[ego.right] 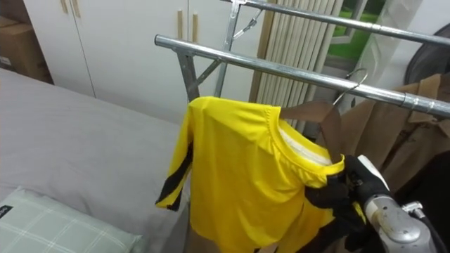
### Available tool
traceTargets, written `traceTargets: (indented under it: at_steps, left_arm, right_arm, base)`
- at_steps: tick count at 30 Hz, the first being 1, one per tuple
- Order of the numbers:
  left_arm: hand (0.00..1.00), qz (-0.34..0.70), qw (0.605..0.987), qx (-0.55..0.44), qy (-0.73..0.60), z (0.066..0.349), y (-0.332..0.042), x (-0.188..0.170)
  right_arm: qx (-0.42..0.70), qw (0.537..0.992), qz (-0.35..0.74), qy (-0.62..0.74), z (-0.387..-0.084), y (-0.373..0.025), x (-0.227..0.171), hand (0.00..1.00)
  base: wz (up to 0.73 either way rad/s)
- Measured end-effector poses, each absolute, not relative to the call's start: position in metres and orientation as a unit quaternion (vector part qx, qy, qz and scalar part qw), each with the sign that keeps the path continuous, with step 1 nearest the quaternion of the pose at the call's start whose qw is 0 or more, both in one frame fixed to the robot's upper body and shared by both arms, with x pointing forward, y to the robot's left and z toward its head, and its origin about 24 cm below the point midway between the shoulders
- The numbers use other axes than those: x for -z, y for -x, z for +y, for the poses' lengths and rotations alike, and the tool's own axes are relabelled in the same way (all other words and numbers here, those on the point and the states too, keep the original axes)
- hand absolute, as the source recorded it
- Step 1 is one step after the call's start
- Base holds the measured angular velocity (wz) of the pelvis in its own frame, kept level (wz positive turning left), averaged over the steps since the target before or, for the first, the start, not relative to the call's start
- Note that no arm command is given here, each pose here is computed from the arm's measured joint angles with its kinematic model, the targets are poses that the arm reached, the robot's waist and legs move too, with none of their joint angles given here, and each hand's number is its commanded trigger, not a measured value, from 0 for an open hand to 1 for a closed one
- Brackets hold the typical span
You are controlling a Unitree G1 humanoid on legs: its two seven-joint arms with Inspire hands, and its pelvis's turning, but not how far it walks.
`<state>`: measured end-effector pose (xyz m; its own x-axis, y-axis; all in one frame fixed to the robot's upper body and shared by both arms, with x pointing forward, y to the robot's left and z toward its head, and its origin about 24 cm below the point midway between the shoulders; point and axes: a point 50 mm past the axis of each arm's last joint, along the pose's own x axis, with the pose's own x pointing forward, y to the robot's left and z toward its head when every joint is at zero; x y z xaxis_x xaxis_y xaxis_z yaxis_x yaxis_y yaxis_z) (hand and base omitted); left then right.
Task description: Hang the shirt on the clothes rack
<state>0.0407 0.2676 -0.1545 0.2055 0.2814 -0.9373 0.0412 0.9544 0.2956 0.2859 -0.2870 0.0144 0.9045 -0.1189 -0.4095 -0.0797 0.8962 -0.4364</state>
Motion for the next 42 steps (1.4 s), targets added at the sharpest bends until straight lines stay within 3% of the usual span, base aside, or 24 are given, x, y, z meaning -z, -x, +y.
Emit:
traceTargets:
  at_steps: [42]
  left_arm:
    - [0.00, 0.606, 0.780, -0.075, -0.134, 0.271, -0.052, 0.152]
  right_arm:
    - [0.026, 0.925, 0.279, 0.257, -0.299, -0.277, 0.015, 1.00]
  base:
    - [0.00]
